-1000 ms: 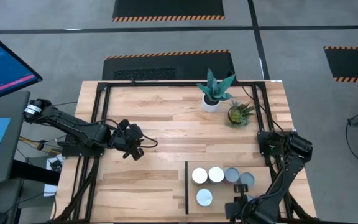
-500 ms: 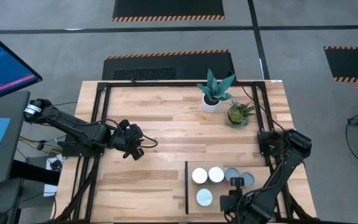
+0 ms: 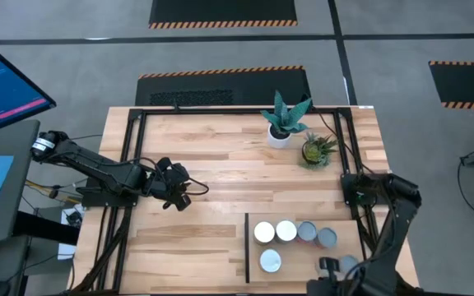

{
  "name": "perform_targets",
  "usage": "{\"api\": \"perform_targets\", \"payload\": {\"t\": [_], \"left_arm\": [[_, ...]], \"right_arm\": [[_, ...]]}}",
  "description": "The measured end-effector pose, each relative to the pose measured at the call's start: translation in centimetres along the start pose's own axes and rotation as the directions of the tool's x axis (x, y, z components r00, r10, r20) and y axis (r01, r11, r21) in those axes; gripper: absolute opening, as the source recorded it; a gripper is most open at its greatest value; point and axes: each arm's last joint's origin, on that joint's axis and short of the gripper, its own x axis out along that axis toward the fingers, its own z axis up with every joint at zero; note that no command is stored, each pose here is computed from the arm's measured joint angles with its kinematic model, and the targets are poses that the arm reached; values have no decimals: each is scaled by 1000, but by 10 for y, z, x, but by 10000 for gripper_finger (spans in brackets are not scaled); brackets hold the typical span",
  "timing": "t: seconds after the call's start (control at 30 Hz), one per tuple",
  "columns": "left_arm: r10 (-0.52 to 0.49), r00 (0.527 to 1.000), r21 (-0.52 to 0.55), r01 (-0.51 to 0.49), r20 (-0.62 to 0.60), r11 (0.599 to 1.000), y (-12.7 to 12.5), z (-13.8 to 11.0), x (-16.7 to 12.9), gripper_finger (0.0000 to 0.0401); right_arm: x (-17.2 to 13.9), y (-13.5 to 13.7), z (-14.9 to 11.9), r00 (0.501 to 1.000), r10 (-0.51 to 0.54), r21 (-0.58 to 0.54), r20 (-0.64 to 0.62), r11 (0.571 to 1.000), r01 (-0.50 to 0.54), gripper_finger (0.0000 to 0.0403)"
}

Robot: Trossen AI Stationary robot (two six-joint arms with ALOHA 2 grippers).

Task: Pick and place cans onto a shelf
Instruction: Adjust the cans on the shelf

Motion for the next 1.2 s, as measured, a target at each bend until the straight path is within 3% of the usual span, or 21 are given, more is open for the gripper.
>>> {"api": "perform_targets", "payload": {"t": [0.2,0.5,0.9,1.2], "left_arm": [[-1,1000,0,1,1,1000,0,0,0,61],[-2,1000,-2,2,3,1000,0,0,0,61],[-2,1000,-2,2,2,1000,0,0,0,61],[-6,1000,-2,6,-1,1000,0,0,0,61]], "right_arm": [[4,7,-24,997,-1,103,-72,995,8,92],[11,9,-54,991,-26,137,-128,990,44,92],[45,-12,-63,978,-144,166,-149,972,168,92],[49,-17,-66,971,-177,162,-159,966,202,92]]}}
